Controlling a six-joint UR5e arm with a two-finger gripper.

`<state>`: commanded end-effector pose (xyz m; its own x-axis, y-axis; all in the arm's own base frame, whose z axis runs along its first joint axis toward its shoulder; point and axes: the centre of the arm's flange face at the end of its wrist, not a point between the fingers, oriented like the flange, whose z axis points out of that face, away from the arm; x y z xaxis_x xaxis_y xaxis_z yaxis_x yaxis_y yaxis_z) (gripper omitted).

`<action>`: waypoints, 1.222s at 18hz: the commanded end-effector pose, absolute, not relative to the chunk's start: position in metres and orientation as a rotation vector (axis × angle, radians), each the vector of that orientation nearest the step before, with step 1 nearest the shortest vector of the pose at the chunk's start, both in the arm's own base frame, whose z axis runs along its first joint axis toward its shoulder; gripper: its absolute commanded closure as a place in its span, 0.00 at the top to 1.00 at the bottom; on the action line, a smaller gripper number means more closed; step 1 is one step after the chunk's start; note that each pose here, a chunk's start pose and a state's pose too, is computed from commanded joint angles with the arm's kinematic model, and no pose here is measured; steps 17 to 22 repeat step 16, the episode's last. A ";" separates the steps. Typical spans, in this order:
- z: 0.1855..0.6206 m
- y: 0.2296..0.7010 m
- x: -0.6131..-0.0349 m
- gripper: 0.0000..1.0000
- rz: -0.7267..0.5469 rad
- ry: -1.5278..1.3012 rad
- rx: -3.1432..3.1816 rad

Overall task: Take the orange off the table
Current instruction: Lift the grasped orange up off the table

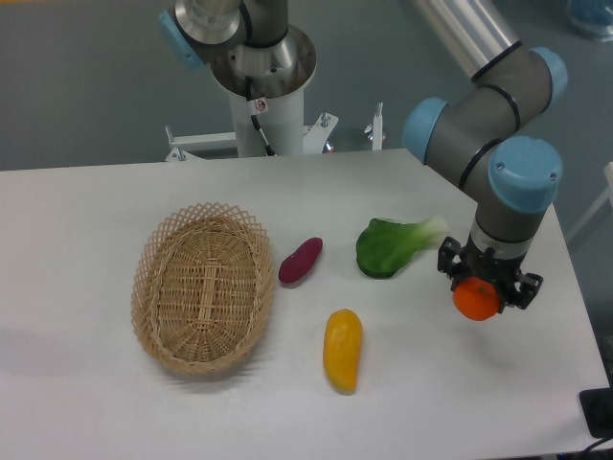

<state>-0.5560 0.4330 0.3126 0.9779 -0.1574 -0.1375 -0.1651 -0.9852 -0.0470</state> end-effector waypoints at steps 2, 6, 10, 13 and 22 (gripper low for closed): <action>0.312 0.433 -0.556 0.59 0.204 0.253 -3.067; 0.313 0.433 -0.556 0.60 0.209 0.252 -3.067; 0.320 0.433 -0.560 0.61 0.235 0.253 -3.083; 0.321 0.434 -0.558 0.61 0.235 0.256 -3.083; 0.323 0.433 -0.559 0.63 0.239 0.251 -3.082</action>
